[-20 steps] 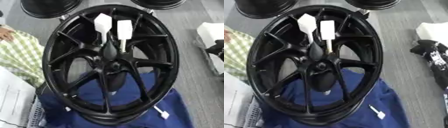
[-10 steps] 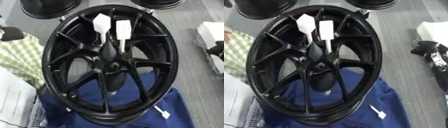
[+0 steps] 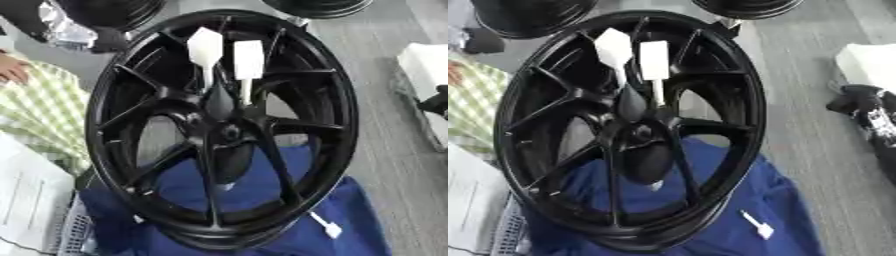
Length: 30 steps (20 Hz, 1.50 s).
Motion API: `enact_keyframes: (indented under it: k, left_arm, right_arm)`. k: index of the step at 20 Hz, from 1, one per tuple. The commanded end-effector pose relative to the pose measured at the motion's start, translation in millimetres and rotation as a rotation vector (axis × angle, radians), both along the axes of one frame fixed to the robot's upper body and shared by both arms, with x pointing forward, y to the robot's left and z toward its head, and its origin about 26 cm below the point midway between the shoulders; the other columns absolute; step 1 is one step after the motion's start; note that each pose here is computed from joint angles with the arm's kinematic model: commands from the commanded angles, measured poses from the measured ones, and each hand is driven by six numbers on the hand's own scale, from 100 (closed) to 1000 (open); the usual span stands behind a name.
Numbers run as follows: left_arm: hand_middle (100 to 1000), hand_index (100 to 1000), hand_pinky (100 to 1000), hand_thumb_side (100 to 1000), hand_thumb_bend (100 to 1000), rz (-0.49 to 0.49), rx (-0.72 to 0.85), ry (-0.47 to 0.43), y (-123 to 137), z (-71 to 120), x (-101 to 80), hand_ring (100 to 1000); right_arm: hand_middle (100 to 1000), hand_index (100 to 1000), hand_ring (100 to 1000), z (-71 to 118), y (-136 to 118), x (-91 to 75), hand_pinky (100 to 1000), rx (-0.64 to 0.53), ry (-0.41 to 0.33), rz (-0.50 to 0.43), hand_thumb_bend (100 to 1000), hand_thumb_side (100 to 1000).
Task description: Pull the pin out of the wheel hub.
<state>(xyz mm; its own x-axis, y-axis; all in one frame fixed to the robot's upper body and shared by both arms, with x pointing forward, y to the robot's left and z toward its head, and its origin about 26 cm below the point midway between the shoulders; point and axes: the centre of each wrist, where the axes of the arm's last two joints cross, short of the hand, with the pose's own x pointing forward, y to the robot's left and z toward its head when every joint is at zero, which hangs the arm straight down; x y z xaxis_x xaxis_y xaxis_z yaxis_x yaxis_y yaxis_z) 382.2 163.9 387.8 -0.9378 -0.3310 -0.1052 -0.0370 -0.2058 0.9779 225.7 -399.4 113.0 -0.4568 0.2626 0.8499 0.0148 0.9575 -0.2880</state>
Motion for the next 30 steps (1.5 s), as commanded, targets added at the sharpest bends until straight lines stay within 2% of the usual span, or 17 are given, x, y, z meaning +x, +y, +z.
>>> enact_keyframes:
  k: [1, 11, 21, 30]
  left_arm:
    - [728, 837, 810, 610, 419, -0.052, 0.124, -0.049, -1.9, 9.7, 6.1, 761]
    - [737, 850, 822, 647, 426, -0.046, 0.150, -0.015, -10.6, -0.4, 31.4, 759]
    - [726, 845, 825, 671, 409, -0.059, 0.172, 0.010, -20.7, -8.9, 42.2, 743]
    - [800, 875, 833, 659, 441, -0.065, 0.187, -0.004, -25.7, -8.5, 44.6, 772]
  right_arm:
    - [610, 756, 698, 10.8, -0.6, 1.8, 835, -0.043, -0.019, 0.017, 100, 661]
    - [611, 756, 697, 14.1, 3.3, 6.4, 835, -0.059, -0.035, 0.027, 100, 671]
    - [610, 755, 696, 16.9, 7.1, 11.4, 835, -0.076, -0.049, 0.026, 100, 681]
    - [608, 753, 693, 17.2, 9.0, 14.3, 834, -0.086, -0.047, 0.017, 100, 690]
